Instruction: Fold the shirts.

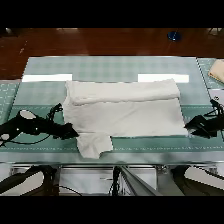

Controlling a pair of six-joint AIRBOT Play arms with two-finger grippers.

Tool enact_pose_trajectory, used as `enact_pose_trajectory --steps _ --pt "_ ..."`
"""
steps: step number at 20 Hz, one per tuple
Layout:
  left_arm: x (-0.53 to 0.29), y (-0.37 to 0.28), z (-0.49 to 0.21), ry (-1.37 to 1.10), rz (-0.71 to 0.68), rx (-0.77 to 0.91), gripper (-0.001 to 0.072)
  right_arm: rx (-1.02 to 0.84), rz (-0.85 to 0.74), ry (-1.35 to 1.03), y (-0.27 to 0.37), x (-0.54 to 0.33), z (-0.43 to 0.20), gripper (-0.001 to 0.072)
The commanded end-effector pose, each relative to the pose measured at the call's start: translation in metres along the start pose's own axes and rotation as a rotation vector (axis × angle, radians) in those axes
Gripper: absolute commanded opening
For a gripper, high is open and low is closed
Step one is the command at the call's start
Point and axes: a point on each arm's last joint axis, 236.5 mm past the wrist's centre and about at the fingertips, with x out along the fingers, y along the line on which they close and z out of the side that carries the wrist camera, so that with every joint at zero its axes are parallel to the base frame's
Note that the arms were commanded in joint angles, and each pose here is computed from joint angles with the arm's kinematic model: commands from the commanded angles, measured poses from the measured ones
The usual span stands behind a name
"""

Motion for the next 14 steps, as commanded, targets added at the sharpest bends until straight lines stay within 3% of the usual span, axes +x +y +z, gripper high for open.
enact_pose_trajectory --steps 1,2,3,6,10,14 --pt "0.000 -0.001 -0.001 0.004 -0.003 0.003 0.0032 0.062 0.034 0.013 -0.004 0.022 -0.003 0.0575" --pt "0.000 -0.001 -0.001 0.004 -0.003 0.003 0.0032 0.093 0.062 -0.006 0.000 0.028 0.002 0.0551" --pt "0.000 -0.001 -0.001 0.004 -0.003 0.008 0.0032 0.116 0.090 -0.033 0.004 0.032 0.009 0.0466" --pt "-0.001 -0.001 0.001 0.001 -0.003 0.017 0.0032 0.158 0.165 -0.106 0.019 0.032 0.028 0.0018" --pt "-0.030 -0.028 0.025 -0.063 -0.022 0.123 0.0031 0.007 0.377 -0.149 0.077 -0.005 0.037 0.0018" --pt "-0.116 -0.096 0.090 -0.393 -0.017 0.328 0.0030 -0.099 0.540 -0.470 0.148 -0.093 0.082 0.0018"
